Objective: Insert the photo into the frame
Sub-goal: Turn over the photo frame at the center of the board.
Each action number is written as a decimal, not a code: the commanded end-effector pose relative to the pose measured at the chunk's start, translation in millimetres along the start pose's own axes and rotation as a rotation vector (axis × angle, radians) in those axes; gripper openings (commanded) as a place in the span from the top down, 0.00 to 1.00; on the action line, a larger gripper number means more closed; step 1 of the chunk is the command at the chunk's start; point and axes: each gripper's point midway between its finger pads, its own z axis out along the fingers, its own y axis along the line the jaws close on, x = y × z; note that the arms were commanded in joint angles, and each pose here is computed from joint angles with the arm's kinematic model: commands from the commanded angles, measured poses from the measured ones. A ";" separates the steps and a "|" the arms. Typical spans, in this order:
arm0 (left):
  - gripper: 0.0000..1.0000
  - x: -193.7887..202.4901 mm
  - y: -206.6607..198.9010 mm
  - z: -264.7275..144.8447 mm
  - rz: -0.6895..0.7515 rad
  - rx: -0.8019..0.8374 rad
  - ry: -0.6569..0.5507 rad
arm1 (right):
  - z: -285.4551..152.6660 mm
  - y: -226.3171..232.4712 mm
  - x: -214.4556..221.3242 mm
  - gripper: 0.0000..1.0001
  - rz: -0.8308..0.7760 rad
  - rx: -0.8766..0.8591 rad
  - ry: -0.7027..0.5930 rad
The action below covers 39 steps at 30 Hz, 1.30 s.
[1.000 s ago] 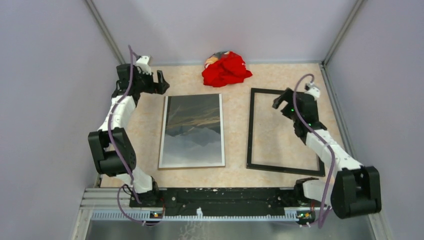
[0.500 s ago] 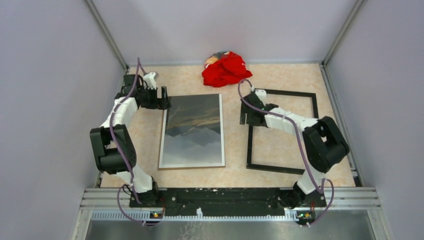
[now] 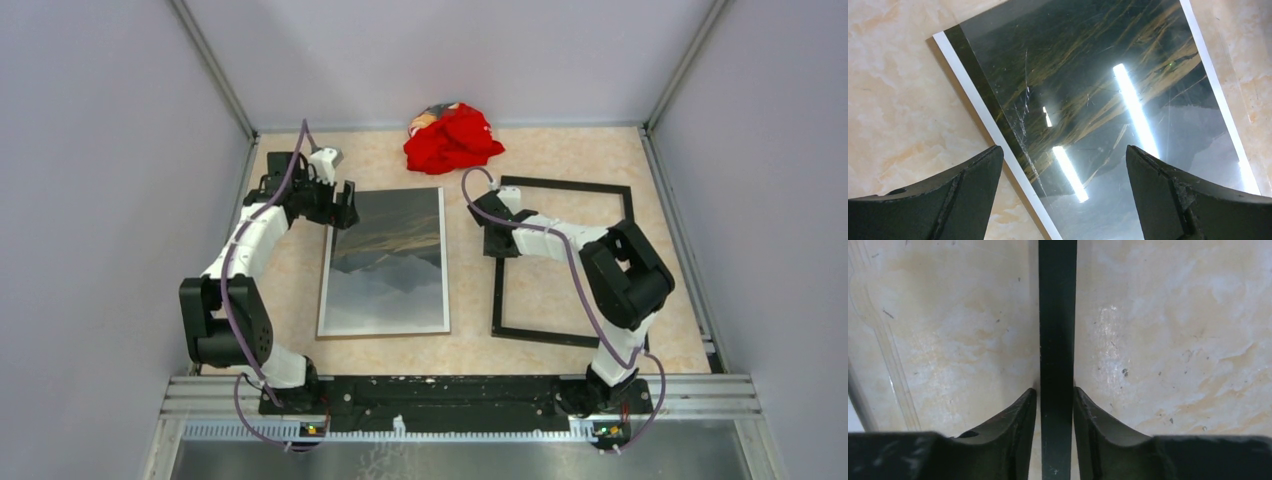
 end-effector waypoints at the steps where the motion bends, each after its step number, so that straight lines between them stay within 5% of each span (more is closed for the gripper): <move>1: 0.01 1.0 -2.6 -9.0 0.027 -0.024 0.008 | 6.1 7.8 5.9 0.75 0.016 -0.016 0.017; 6: 0.01 5.1 -34.1 -4.2 0.092 0.031 0.046 | -6.9 18.4 -1.2 1.00 0.055 -0.085 0.013; 17: 0.01 1.1 -48.5 3.9 0.099 0.093 0.064 | -119.0 46.7 -79.8 1.00 0.172 -0.359 -0.091; 29: 0.01 -17.1 -71.0 -6.1 0.124 0.165 0.008 | -274.5 91.6 -146.9 1.00 0.345 -0.912 -0.187; 39: 0.01 -30.9 -92.2 -18.1 0.141 0.224 -0.052 | -332.8 115.7 -165.8 1.00 0.508 -1.234 -0.130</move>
